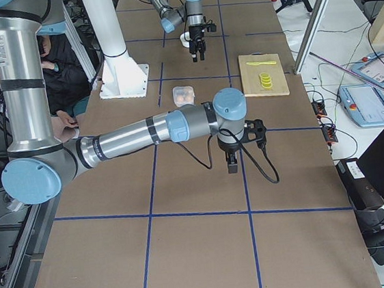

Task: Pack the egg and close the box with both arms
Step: 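Raise the left arm away from the carton while the right arm reaches toward its lid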

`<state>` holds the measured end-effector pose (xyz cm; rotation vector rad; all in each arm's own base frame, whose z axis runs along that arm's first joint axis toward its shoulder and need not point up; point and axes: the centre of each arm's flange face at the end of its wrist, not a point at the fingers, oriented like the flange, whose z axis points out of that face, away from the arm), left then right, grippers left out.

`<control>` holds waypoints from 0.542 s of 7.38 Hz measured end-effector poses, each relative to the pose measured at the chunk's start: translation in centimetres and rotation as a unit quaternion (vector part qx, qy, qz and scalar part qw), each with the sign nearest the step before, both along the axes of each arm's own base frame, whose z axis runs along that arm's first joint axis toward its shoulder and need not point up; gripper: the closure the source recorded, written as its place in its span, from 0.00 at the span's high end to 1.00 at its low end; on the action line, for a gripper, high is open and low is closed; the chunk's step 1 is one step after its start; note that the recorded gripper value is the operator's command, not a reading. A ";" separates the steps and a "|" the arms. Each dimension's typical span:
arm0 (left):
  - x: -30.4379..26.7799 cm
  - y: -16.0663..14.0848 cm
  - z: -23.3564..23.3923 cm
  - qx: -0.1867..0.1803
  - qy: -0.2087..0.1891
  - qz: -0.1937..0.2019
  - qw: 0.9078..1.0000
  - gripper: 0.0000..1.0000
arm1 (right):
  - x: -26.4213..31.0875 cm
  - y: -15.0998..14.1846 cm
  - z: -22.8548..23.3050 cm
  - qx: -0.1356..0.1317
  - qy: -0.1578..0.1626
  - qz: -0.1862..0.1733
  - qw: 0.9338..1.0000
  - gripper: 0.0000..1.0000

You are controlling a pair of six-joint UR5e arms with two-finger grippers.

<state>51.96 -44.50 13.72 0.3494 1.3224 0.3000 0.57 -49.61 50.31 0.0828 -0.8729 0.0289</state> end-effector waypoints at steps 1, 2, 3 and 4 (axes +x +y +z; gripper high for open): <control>-3.4 -1.3 0.2 -0.004 -0.035 -0.013 0.999 1.00 | -2.8 0.4 -2.0 0.001 -0.005 -0.005 1.000 1.00; -6.9 -2.8 0.1 -0.004 -0.070 -0.028 0.997 1.00 | -5.5 0.9 -3.4 0.006 -0.012 -0.003 1.000 1.00; -10.4 -4.4 0.0 -0.007 -0.100 -0.045 0.994 1.00 | -9.0 1.4 -4.5 0.009 -0.019 0.005 1.000 0.96; -14.0 -6.4 0.5 -0.008 -0.128 -0.065 0.990 1.00 | -13.3 2.1 -5.6 0.011 -0.029 0.018 0.999 0.70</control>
